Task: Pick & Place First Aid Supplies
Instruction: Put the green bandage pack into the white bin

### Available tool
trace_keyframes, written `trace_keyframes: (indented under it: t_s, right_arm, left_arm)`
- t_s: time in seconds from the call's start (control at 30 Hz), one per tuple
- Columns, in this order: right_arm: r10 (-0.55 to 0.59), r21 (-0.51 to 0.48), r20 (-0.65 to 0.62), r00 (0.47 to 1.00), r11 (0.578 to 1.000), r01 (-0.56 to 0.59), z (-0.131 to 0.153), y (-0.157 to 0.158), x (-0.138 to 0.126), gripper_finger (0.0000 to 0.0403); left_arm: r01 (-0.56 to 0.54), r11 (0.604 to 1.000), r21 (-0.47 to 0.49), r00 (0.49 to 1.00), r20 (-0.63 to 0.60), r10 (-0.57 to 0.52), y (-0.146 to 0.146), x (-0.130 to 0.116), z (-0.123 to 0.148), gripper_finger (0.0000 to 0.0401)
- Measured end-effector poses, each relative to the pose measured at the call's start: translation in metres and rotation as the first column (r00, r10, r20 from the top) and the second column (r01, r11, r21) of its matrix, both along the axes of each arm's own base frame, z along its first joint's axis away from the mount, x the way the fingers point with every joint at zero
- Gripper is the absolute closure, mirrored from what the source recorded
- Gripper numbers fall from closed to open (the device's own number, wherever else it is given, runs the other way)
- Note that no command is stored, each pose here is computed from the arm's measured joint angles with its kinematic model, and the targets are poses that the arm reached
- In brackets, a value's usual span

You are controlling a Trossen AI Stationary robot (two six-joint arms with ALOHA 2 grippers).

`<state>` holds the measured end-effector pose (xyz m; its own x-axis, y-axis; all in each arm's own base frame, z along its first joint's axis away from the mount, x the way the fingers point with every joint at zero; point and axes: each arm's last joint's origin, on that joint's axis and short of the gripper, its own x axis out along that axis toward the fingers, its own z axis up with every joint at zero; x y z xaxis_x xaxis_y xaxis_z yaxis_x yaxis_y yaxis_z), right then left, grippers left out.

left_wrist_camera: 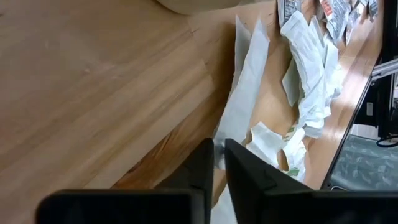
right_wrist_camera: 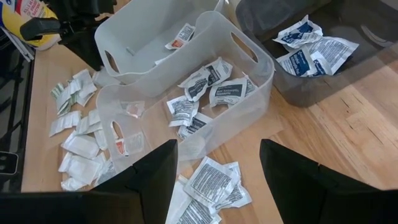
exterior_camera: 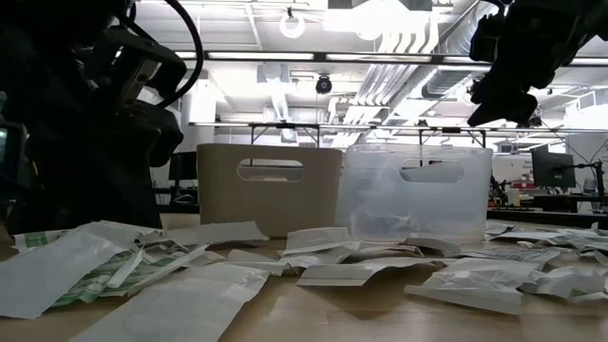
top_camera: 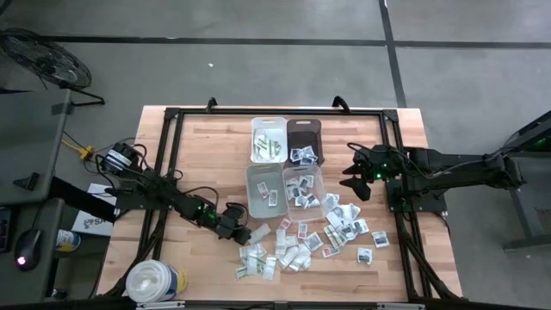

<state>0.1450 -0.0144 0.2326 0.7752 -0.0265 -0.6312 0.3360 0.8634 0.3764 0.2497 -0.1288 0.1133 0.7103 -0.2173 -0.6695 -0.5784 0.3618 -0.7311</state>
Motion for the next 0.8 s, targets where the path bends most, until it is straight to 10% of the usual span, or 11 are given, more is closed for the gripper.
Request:
trace_keyframes:
  t_s: [0.8]
  right_arm:
    - [0.033,0.001,-0.016,0.999,0.999,-0.033,-0.001,0.001,-0.001,0.0181]
  left_arm:
    - [0.083,0.99,0.116,0.992,0.084,-0.094,0.005,-0.007,0.027,0.04]
